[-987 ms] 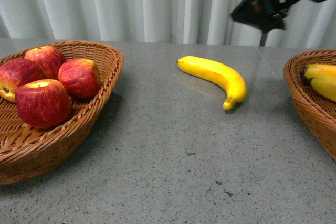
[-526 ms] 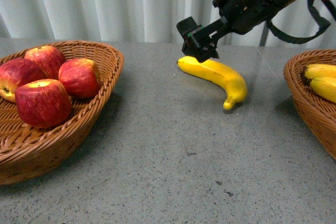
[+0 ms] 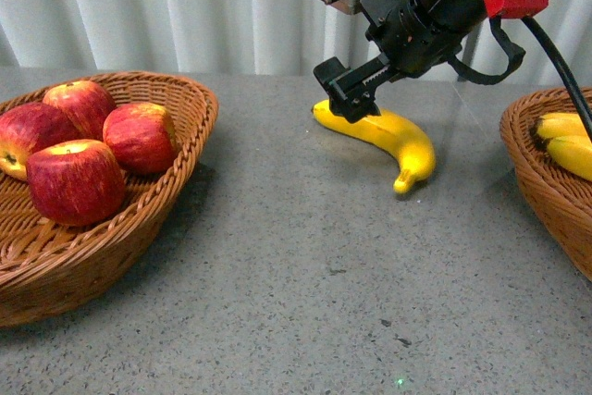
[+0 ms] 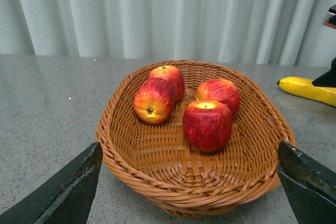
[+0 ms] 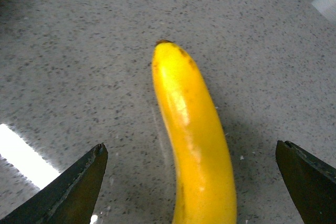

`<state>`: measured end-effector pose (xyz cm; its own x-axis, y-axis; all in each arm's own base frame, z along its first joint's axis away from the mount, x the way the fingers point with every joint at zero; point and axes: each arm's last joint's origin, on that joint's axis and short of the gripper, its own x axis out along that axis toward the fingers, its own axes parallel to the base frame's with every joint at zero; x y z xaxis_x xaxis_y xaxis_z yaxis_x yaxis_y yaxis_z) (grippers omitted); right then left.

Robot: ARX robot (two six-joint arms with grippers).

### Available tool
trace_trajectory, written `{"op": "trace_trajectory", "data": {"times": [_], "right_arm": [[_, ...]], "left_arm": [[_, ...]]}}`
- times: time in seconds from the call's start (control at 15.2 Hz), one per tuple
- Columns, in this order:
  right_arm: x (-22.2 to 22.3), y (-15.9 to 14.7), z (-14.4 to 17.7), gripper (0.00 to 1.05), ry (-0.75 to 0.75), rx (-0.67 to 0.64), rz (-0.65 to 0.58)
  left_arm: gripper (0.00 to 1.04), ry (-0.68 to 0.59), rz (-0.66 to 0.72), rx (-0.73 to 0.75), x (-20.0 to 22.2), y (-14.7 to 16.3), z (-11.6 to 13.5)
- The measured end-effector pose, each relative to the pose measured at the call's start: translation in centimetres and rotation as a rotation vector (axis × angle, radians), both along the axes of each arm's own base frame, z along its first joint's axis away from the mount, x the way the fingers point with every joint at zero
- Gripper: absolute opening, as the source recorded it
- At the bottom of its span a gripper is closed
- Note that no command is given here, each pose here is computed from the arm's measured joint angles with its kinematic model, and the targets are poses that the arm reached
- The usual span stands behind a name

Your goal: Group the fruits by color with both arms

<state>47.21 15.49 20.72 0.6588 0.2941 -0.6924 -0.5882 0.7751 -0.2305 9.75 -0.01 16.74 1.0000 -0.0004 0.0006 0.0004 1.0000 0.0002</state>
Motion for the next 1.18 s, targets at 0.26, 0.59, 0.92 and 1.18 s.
{"op": "trace_trajectory", "data": {"times": [0.26, 0.59, 0.92, 1.18], "right_arm": [[1.7, -0.6, -3.7, 0.98, 0.117, -0.005, -0.088], [1.5, -0.5, -4.6, 0.45, 0.126, 0.015, -0.074], [-0.2, -3.4, 3.0, 0.36, -0.024, 0.294, -0.055], [-4.3, -14.4, 9.8, 0.36, -0.289, 0.296, -0.193]], "left_arm": [[0.98, 0.0, 0.0, 0.0, 0.0, 0.0, 0.0], [0.98, 0.0, 0.0, 0.0, 0.0, 0.0, 0.0], [0.98, 0.0, 0.0, 0.0, 0.0, 0.0, 0.0], [0.98, 0.0, 0.0, 0.0, 0.0, 0.0, 0.0]]}}
